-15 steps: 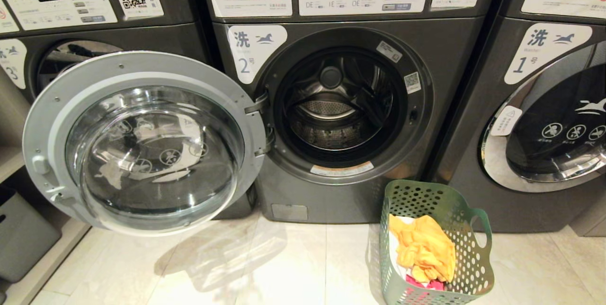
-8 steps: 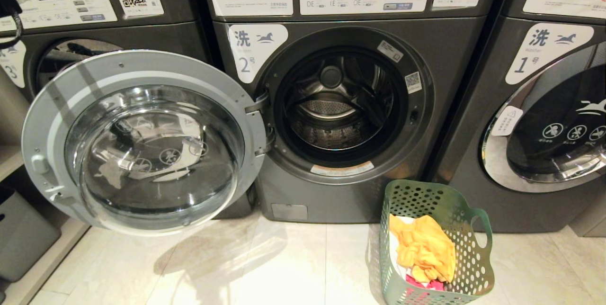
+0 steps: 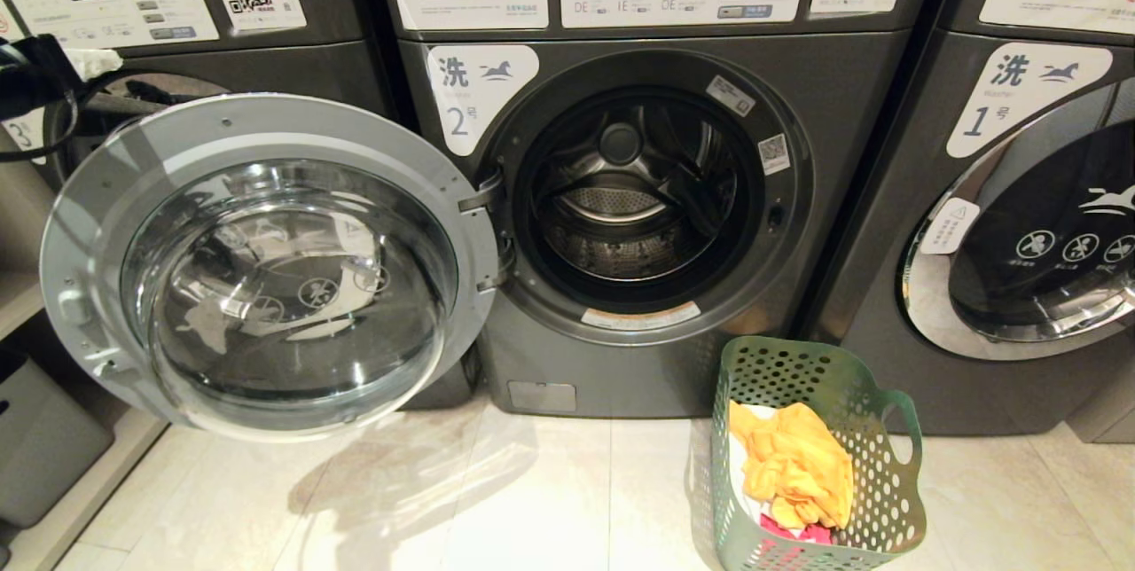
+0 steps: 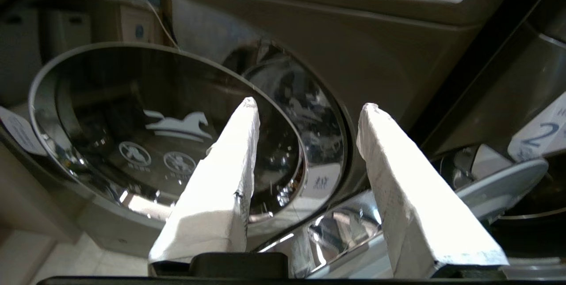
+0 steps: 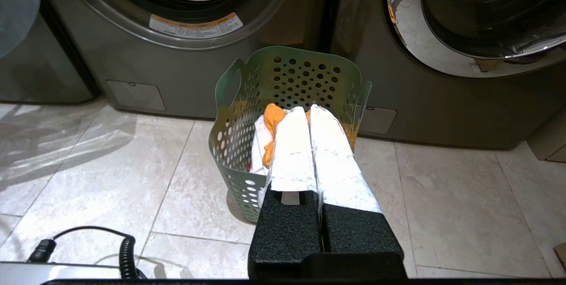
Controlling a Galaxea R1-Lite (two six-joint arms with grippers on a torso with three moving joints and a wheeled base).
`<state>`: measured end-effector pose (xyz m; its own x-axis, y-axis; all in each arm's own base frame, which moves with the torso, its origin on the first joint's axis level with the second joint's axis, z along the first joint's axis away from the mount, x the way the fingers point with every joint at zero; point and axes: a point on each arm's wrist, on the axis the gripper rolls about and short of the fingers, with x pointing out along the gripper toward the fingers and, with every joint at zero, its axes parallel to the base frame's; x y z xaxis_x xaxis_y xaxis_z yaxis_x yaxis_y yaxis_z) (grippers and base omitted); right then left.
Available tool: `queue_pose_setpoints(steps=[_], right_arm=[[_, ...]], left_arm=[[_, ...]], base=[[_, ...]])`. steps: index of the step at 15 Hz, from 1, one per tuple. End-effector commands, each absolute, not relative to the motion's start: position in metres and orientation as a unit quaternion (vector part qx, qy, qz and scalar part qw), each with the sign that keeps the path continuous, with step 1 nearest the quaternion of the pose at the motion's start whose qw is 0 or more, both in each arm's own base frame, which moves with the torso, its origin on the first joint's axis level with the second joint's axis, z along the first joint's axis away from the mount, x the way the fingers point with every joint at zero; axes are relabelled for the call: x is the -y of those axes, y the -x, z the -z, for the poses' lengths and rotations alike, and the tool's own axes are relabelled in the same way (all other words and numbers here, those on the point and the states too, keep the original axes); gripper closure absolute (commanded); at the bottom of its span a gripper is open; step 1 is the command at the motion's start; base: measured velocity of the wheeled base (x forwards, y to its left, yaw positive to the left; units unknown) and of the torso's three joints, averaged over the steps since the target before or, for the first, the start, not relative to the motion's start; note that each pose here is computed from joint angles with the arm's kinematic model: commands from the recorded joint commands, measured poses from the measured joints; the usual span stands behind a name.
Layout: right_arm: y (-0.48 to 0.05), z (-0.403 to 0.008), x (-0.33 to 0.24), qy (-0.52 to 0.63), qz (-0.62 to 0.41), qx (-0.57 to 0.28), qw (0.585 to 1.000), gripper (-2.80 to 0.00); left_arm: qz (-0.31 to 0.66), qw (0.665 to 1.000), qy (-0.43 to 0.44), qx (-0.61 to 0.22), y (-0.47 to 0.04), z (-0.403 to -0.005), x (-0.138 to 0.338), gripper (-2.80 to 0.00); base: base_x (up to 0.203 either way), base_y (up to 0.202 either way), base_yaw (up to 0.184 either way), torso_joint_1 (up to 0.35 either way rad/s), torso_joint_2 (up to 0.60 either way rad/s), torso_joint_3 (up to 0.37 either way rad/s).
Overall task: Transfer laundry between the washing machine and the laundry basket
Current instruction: Close the washing machine door with the left hand
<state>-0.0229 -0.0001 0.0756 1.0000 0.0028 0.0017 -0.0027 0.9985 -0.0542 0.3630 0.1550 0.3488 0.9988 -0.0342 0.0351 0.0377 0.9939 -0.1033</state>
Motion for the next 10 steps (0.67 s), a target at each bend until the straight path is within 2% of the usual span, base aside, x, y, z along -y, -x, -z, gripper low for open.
queue_pose_setpoints(steps=[1, 5, 10], right_arm=[[0.023, -0.076, 0.000, 0.028, -0.002, 0.000, 1.000, 0.00], [0.023, -0.076, 0.000, 0.026, -0.001, 0.001, 1.000, 0.00], [0.023, -0.076, 0.000, 0.026, -0.001, 0.001, 1.000, 0.00]], left_arm=[[0.027, 0.997, 0.067, -0.014, -0.367, -0.338, -0.157, 0.00], [0.030, 0.995, 0.082, -0.046, -0.381, -0.316, -0.163, 0.00], [0.003, 0.996, 0.076, -0.036, -0.396, -0.301, -0.172, 0.00]], base=[[0.000, 0.000, 0.000, 0.000, 0.00, 0.000], [0.000, 0.000, 0.000, 0.000, 0.00, 0.000], [0.000, 0.000, 0.000, 0.000, 0.00, 0.000]])
